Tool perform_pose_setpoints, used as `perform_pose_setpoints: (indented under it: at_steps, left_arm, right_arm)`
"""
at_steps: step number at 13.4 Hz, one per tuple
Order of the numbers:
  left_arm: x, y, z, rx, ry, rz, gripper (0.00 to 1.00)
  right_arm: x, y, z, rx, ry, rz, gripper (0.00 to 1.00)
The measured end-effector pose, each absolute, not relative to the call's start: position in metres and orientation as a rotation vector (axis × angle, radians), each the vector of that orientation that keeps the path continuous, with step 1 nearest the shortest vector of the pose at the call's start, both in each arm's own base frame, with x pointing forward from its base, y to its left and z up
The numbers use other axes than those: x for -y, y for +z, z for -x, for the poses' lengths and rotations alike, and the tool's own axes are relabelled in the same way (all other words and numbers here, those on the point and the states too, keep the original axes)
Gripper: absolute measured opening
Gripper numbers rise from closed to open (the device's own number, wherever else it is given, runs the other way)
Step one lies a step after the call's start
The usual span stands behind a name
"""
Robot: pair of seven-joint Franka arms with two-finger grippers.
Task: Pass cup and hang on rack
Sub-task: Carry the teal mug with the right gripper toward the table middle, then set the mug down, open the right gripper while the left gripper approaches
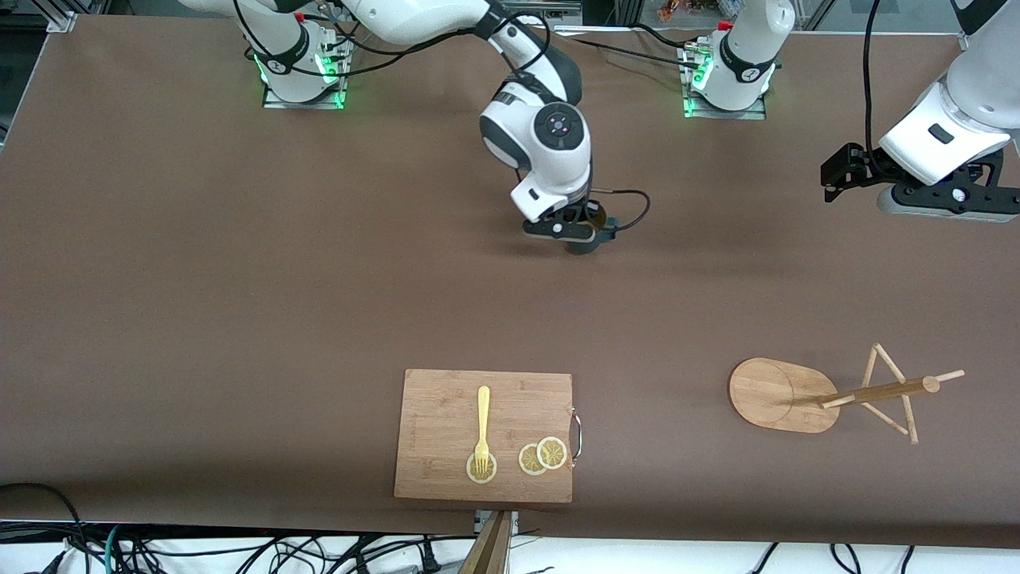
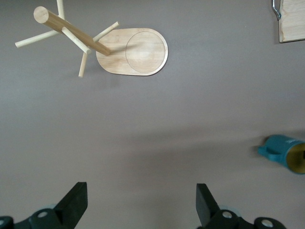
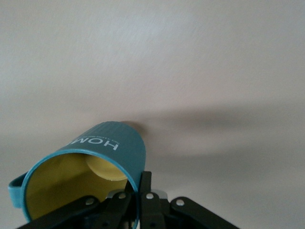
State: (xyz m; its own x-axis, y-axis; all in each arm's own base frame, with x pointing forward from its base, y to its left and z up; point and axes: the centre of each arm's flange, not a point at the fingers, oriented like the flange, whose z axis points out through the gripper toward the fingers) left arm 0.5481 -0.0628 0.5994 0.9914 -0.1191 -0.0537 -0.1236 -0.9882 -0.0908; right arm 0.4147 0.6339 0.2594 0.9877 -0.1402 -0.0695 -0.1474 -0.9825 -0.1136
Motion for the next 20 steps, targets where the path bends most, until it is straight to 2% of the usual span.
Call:
perform_pose_setpoints:
  at_steps: [3, 7, 10, 11, 12, 14, 15, 16, 17, 20]
  left_arm:
    - [0.063, 0.598, -0.548, -0.186, 0.079, 3.041, 1.0]
    - [0.063, 0.596, -0.548, -0.187, 0.085, 3.041, 1.0]
    - [0.066, 0.594, -0.546, -0.188, 0.106, 3.068, 1.0]
    - [0.068, 0.591, -0.544, -0.189, 0.14, 3.084, 1.0]
    - [0.071, 0.586, -0.541, -0.193, 0.192, 3.101, 1.0]
    - [0.077, 0.569, -0.537, -0.224, 0.329, 3.112, 1.0]
    - [0.08, 0.559, -0.537, -0.275, 0.392, 3.107, 1.0]
    - [0.081, 0.549, -0.538, -0.339, 0.439, 3.102, 1.0]
    - [0.082, 0.538, -0.539, -0.398, 0.48, 3.102, 1.0]
    - [0.083, 0.508, -0.535, -0.532, 0.577, 3.145, 1.0]
  right_arm:
    - [-0.647, 0.252, -0.395, -0.219, 0.099, 3.019, 0.04]
    - [-0.648, 0.243, -0.392, -0.216, 0.104, 3.031, 0.09]
    - [-0.647, 0.241, -0.393, -0.218, 0.102, 3.034, 0.36]
    - [-0.647, 0.243, -0.395, -0.219, 0.098, 3.032, 0.36]
    - [-0.647, 0.247, -0.397, -0.222, 0.09, 3.028, 0.42]
    - [-0.643, 0.268, -0.407, -0.236, 0.086, 3.031, 0.61]
    - [-0.638, 0.286, -0.415, -0.252, 0.084, 3.03, 0.69]
    - [-0.63, 0.307, -0.426, -0.275, 0.082, 3.027, 0.69]
    - [-0.616, 0.331, -0.44, -0.308, 0.08, 3.025, 0.74]
    - [-0.558, 0.403, -0.485, -0.288, 0.094, 3.046, 0.99]
